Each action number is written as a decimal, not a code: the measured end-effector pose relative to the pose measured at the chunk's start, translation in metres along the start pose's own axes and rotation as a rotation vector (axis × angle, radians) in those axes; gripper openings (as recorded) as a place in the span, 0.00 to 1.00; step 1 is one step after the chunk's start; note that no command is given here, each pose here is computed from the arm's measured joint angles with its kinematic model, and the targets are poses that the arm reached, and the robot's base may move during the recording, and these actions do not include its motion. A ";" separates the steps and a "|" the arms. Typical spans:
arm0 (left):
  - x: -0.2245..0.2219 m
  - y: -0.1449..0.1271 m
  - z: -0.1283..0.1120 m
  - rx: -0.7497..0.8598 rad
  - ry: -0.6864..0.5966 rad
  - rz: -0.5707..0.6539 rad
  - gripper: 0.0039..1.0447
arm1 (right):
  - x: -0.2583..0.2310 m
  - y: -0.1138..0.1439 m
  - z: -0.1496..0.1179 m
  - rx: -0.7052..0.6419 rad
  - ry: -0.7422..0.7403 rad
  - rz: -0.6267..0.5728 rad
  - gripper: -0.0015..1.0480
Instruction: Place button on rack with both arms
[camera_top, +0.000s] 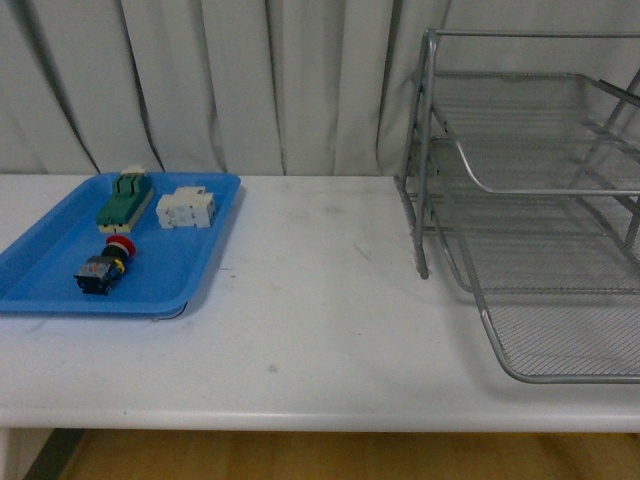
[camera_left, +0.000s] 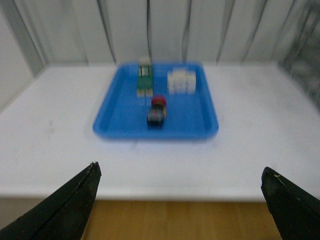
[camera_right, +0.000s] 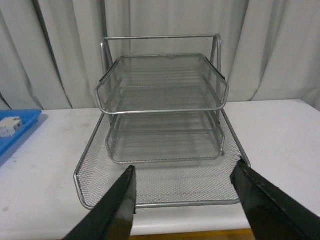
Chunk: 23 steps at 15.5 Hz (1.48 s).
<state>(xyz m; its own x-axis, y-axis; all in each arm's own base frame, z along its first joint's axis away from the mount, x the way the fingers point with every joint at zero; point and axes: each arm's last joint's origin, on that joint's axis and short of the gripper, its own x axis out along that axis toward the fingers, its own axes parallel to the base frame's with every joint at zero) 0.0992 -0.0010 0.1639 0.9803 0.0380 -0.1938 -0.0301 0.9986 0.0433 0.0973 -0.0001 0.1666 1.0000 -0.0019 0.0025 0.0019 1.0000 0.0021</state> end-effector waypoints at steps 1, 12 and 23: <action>0.012 0.001 0.012 0.025 0.090 -0.016 0.94 | 0.000 0.000 0.000 0.000 -0.002 0.002 0.73; 0.288 0.023 0.007 0.082 0.523 -0.115 0.94 | 0.000 0.000 0.000 0.000 -0.001 0.002 0.94; 0.384 0.033 -0.033 0.009 0.658 -0.057 0.79 | 0.000 0.000 0.000 0.000 -0.002 0.002 0.94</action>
<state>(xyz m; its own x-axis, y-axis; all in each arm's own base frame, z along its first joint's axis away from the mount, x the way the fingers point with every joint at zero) 0.4684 0.0478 0.0586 0.6564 0.0025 -0.7544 0.0228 0.9995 0.0231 0.0973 0.0000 0.1667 1.0000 -0.0004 0.0040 0.0004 1.0000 0.0025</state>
